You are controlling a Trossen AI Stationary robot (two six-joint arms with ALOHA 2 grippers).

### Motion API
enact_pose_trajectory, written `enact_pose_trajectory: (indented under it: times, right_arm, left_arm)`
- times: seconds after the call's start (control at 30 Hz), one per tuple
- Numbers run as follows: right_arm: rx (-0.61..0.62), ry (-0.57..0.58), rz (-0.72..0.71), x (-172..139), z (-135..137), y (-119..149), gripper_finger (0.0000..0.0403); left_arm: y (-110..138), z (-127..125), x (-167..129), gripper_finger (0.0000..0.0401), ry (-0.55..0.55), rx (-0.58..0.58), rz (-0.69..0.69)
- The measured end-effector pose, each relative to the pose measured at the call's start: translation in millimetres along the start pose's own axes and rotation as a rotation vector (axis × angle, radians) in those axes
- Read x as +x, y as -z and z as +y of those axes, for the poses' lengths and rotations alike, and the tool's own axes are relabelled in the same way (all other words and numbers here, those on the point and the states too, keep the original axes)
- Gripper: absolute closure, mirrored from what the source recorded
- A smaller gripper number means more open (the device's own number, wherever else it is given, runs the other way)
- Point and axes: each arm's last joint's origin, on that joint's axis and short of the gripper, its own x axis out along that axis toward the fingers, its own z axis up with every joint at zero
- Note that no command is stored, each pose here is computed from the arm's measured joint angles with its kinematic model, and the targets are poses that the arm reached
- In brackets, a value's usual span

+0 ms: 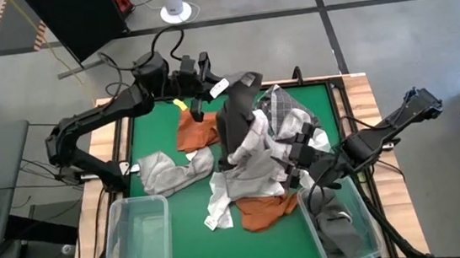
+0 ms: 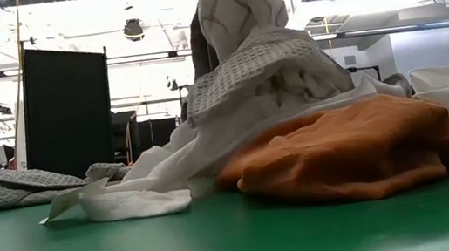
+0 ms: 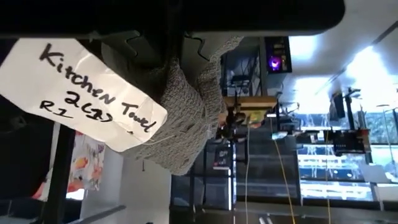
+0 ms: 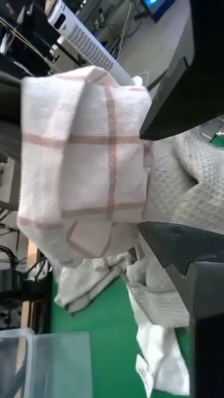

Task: Sort towels by color in basket
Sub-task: Put the gray towel into the right transparent bin

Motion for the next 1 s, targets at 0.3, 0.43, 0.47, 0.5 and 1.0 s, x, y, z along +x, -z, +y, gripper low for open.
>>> enact_pose_trajectory:
  times: [0.3,0.43,0.47,0.5,1.0]
  right_arm:
    - [0.043,-0.007,-0.058,1,-1,-9,0.0132]
    - [0.041,0.013,-0.123,5,-4,-20,0.0132]
    - [0.033,0.026,-0.145,5,-5,-25,0.0132]
    - [0.023,0.037,-0.168,4,-6,-30,0.0132]
    - [0.031,0.036,-0.309,31,-27,-60,0.0132]
  left_arm:
    - [-39,-4,-4,0.0393,0.02,0.096,-0.094]
    - [-64,-9,-8,0.0393,0.023,0.163,-0.162]
    - [-69,-10,-10,0.0393,0.023,0.172,-0.176]
    - [-75,-11,-11,0.0393,0.023,0.186,-0.193]
    - [-133,-22,-31,0.0393,-0.094,0.303,-0.449]
